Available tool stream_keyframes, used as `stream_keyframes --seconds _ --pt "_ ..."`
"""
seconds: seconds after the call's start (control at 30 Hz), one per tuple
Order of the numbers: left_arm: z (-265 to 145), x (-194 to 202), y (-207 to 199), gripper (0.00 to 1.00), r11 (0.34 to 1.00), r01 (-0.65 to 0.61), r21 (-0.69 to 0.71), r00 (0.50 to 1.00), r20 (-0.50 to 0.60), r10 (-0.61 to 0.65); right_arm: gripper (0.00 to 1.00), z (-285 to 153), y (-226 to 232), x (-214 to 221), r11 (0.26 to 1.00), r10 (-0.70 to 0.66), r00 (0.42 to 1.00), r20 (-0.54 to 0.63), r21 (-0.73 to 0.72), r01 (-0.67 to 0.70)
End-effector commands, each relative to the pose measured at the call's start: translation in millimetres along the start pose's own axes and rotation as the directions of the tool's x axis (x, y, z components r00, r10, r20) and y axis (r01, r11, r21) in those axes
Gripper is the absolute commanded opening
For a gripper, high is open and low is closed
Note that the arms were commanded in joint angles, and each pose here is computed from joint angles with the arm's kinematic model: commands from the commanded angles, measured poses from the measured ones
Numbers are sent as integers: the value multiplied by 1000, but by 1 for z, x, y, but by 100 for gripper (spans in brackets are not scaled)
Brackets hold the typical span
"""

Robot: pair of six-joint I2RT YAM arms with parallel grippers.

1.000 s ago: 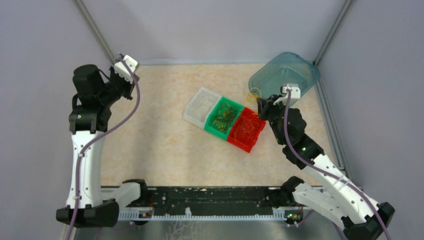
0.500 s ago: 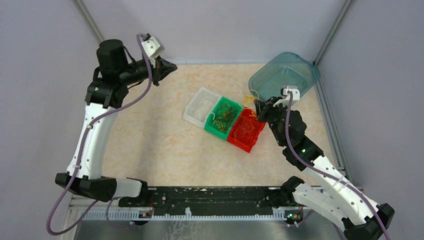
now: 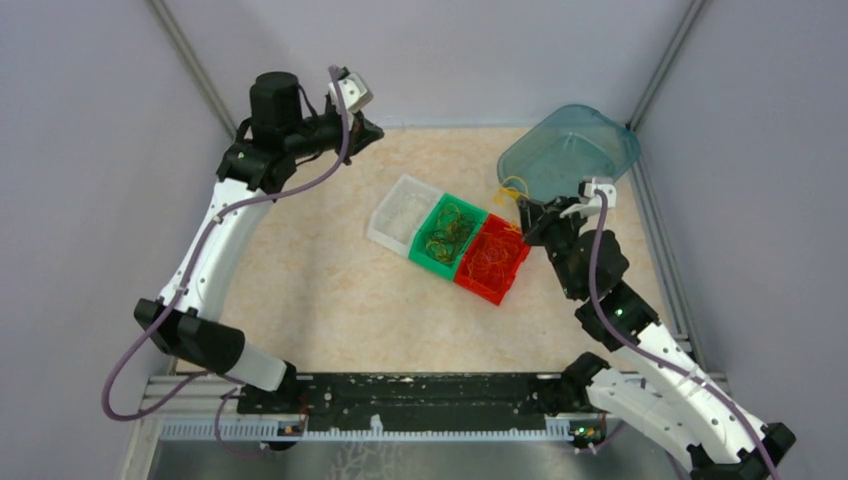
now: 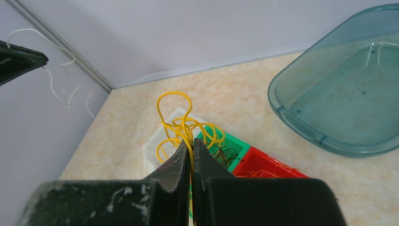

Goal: Untangle the cables
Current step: Place the cable in the bin.

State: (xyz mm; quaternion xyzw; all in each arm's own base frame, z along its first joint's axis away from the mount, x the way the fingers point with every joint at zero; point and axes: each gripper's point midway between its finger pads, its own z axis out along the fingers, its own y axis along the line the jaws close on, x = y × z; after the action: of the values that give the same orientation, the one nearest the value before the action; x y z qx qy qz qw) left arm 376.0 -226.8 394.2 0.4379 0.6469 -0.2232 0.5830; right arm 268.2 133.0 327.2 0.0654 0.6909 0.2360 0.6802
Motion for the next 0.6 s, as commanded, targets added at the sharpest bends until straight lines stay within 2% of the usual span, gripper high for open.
stream_keyframes --seconds 0.0,0.33,0.57 --pt "13 -8 1 0 999 -36 2 999 32 36 0 -1 -2 -12 1000 23 999 47 11 -23" --pt "49 57 8 0 1000 -26 7 997 -68 27 0 -4 -2 -25 1000 14 998 65 24 -16" --pt "68 99 13 0 997 -81 -22 989 -129 77 0 -8 -5 -25 999 25 998 65 33 -28"
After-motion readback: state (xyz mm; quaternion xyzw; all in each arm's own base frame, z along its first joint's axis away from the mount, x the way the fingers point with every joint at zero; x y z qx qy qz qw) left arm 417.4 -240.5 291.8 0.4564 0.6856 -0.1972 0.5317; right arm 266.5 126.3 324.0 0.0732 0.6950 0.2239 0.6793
